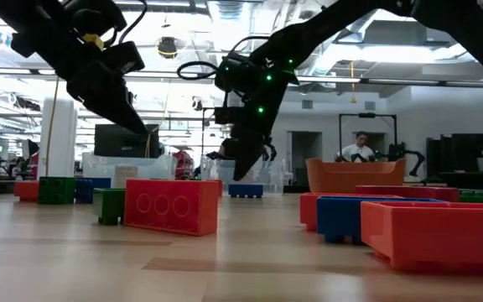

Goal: Sort blocks
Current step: Put the blue game piece into the left transparent bin

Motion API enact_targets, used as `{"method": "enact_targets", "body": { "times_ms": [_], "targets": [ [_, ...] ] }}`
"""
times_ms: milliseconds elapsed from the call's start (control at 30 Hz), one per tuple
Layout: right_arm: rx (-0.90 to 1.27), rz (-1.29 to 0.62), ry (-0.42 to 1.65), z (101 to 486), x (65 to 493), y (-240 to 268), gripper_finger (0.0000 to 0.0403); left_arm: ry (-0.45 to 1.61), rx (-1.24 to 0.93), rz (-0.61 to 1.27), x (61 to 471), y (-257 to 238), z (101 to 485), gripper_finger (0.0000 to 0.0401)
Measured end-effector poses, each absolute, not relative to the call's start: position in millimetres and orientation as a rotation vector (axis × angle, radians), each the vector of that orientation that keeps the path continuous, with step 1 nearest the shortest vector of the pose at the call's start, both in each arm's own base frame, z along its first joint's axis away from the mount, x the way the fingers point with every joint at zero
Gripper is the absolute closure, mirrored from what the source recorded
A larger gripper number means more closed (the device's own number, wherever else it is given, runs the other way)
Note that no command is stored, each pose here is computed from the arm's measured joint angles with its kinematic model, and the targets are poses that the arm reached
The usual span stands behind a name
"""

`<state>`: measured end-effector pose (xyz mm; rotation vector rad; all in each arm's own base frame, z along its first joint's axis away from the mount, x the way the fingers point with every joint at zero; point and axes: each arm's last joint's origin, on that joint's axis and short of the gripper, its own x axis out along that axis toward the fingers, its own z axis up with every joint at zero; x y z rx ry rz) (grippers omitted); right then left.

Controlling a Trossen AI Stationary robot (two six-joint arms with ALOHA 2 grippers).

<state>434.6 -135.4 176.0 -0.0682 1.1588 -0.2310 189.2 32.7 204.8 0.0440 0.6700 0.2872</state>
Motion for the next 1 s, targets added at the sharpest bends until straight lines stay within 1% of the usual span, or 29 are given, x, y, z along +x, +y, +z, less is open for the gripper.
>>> {"method": "enact_targets", "body": {
  "times_ms": [167,367,467,600,733,833,900,1000],
  "targets": [
    [-0.058,-0.215,1.235,161,425,-132,0.0161,0.665,0.035,0.290,189,32,205,0.0356],
    [-0.048,-0.219,1.250,147,419,-131,0.0162,0.665,0.032,0.294,189,33,205,0.0356],
    [-0.042,-0.223,1.251,146,419,-130,0.0169,0.668,0.029,0.295,189,33,205,0.0356],
    [-0.054,-0.226,1.255,146,419,-127,0.0202,0.672,0.029,0.295,189,33,205,0.0356],
    [-0.079,-0.205,1.264,148,420,-121,0.0259,0.689,0.044,0.288,188,32,204,0.0356],
    [-0.098,-0.187,1.269,159,418,-112,0.0295,0.692,0.062,0.282,188,32,203,0.0356],
    [-0.114,-0.177,1.224,175,419,-104,0.0305,0.699,0.085,0.271,188,32,203,0.0356],
    [-0.098,-0.130,1.140,202,418,-89,0.0303,0.715,0.226,0.212,188,31,203,0.0352]
  ]
}}
